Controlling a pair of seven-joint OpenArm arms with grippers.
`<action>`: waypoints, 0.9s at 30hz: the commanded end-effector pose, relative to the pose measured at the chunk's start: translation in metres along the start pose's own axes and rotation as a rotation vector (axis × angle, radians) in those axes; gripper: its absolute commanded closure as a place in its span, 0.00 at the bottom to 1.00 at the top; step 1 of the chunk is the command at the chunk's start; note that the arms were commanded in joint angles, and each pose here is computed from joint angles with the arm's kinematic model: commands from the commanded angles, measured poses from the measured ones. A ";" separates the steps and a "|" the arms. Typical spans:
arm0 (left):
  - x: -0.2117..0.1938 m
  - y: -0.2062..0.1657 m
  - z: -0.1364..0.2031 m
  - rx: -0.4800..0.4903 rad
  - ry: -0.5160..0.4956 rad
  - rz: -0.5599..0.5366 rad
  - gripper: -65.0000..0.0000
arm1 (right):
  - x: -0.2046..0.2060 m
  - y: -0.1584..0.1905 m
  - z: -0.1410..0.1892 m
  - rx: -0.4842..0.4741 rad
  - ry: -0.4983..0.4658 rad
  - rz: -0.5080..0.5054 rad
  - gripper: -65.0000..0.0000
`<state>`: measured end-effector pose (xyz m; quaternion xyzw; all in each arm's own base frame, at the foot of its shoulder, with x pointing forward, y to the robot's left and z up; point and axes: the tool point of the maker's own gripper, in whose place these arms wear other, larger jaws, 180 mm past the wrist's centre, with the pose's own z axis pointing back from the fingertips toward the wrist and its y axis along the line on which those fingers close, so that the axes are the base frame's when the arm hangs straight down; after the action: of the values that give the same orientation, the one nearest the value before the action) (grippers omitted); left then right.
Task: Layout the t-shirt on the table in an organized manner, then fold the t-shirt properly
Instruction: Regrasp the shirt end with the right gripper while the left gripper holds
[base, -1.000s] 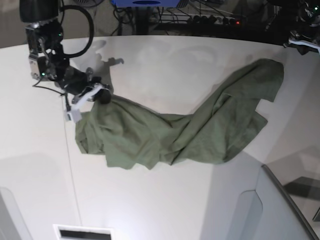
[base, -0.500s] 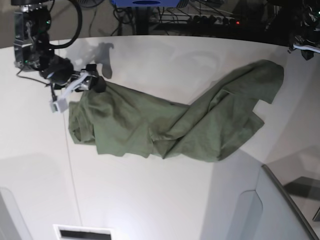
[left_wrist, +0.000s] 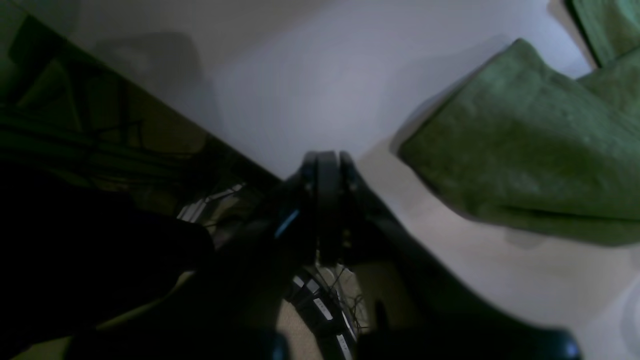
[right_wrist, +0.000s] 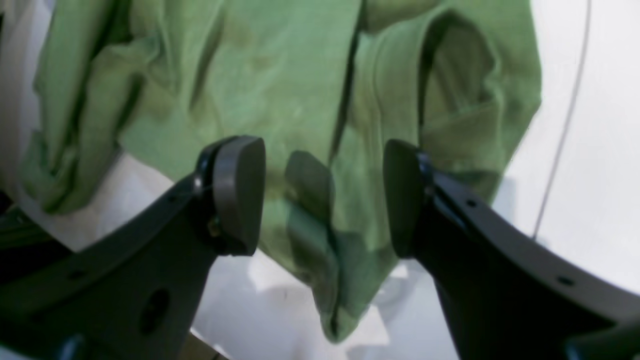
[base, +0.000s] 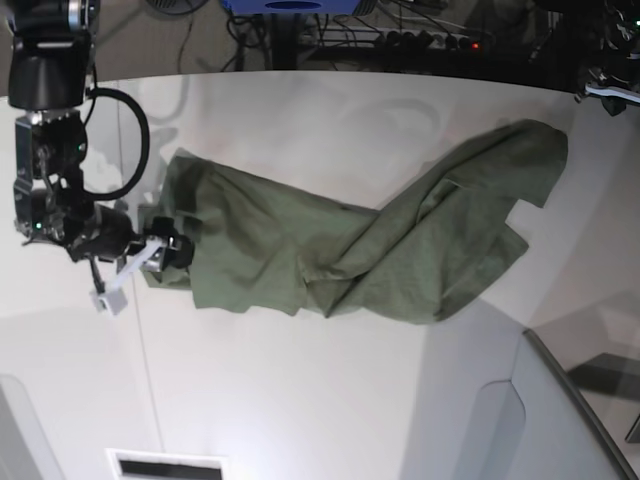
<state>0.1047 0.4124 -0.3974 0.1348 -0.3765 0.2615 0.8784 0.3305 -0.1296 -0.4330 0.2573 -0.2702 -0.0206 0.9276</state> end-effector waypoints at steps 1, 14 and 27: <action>0.013 0.005 0.003 0.006 -0.039 -0.015 0.98 | 0.017 0.003 0.004 0.016 -0.045 0.014 0.47; 0.012 0.005 0.002 0.007 -0.037 -0.014 0.98 | -0.001 0.038 -0.018 0.082 0.013 0.076 0.47; 0.013 0.005 0.002 0.006 -0.038 -0.013 0.98 | -0.006 0.009 -0.028 0.009 0.019 0.055 0.47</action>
<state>0.1054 0.4124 -0.3975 0.1343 -0.3769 0.2621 0.8782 0.3235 -0.1045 -0.4655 0.2523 -0.2433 0.0073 0.9365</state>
